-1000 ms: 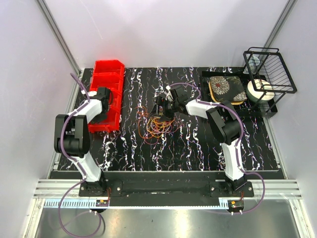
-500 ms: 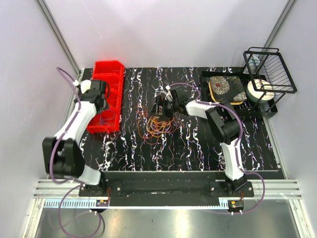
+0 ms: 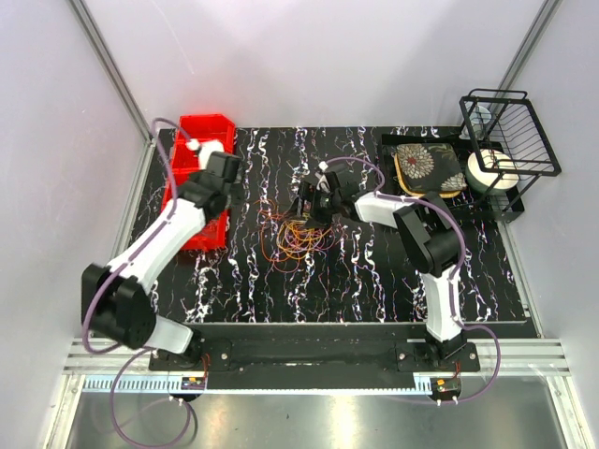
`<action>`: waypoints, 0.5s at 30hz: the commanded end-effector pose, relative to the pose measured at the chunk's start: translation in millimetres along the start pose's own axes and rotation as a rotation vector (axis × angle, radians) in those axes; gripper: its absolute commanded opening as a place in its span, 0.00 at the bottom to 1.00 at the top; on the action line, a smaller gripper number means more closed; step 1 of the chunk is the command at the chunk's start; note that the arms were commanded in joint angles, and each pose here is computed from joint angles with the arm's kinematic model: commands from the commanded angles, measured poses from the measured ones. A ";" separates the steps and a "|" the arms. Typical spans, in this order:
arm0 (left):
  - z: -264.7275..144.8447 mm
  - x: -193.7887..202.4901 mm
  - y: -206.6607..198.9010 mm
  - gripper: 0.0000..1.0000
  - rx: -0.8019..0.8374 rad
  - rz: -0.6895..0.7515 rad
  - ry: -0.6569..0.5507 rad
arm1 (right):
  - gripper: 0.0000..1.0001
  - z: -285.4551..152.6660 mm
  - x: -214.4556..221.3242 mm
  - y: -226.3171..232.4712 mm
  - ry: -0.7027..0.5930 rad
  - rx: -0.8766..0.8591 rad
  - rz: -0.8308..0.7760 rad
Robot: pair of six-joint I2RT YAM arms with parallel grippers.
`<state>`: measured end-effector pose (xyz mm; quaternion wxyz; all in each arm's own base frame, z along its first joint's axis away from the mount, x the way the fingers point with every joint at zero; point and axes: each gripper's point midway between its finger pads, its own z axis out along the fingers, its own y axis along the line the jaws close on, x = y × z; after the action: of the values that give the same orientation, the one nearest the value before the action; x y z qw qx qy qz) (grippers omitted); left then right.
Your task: Untangle the cables
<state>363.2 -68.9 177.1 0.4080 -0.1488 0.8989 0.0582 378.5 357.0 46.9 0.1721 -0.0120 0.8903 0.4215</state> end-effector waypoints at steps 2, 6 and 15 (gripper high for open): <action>21.4 9.7 -70.7 0.72 0.237 -0.012 0.023 | 0.94 -29.9 -31.6 -26.0 -0.193 0.186 -0.003; 43.7 27.7 -96.4 0.76 0.257 -0.023 0.079 | 0.94 -39.7 -36.7 -35.7 -0.215 0.188 0.061; 81.7 13.5 -118.2 0.84 0.188 -0.056 0.063 | 0.94 -36.7 -36.5 -39.7 -0.194 0.161 0.083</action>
<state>407.4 -148.2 83.4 0.3370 -0.1151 0.9343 -0.0134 405.6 300.2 45.1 0.2320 0.0759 0.9027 0.3543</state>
